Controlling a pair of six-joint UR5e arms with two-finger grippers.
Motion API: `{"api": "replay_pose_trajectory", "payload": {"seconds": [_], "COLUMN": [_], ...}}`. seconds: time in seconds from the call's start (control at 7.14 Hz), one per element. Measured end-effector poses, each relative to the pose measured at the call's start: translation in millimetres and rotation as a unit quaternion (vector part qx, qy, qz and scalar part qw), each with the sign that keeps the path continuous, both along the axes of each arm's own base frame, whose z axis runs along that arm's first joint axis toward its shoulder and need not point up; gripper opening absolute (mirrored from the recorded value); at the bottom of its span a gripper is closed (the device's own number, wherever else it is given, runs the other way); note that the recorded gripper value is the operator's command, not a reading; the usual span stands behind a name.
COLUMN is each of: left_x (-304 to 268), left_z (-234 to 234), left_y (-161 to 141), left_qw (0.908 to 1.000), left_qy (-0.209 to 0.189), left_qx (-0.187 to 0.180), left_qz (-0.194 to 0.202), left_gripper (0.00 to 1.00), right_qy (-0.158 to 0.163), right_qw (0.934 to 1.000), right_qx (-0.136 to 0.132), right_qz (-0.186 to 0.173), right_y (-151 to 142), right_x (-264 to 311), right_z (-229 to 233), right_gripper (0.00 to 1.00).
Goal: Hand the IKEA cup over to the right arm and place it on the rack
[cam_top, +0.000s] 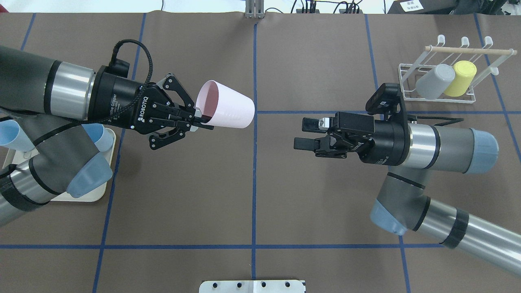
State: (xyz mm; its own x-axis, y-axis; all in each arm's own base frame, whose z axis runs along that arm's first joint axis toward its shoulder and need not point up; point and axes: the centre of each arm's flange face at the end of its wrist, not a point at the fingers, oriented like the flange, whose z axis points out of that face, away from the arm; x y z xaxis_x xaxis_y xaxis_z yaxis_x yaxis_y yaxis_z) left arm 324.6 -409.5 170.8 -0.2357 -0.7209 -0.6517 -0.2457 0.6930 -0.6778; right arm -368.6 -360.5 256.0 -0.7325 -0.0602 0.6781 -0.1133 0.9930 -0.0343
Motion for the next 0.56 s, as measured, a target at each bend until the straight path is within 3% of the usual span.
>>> {"api": "replay_pose_trajectory", "payload": {"seconds": [0.28, 0.56], "left_x": [-6, -11], "left_z": [2, -3], "left_y": [7, 14], "left_qw": [0.992, 0.979], "left_qy": [0.087, 0.139], "left_qx": [-0.088, -0.142], "left_qz": [0.026, 0.046], "left_gripper": [0.0, 0.0], "right_qy": [-0.038, -0.063], "right_qw": [0.9993, 0.998], "right_qx": [0.006, -0.004], "right_qz": [0.001, 0.012], "right_y": [0, -7], "right_x": [-17, -29], "right_z": [-19, -38], "right_gripper": [0.97, 0.97]}}
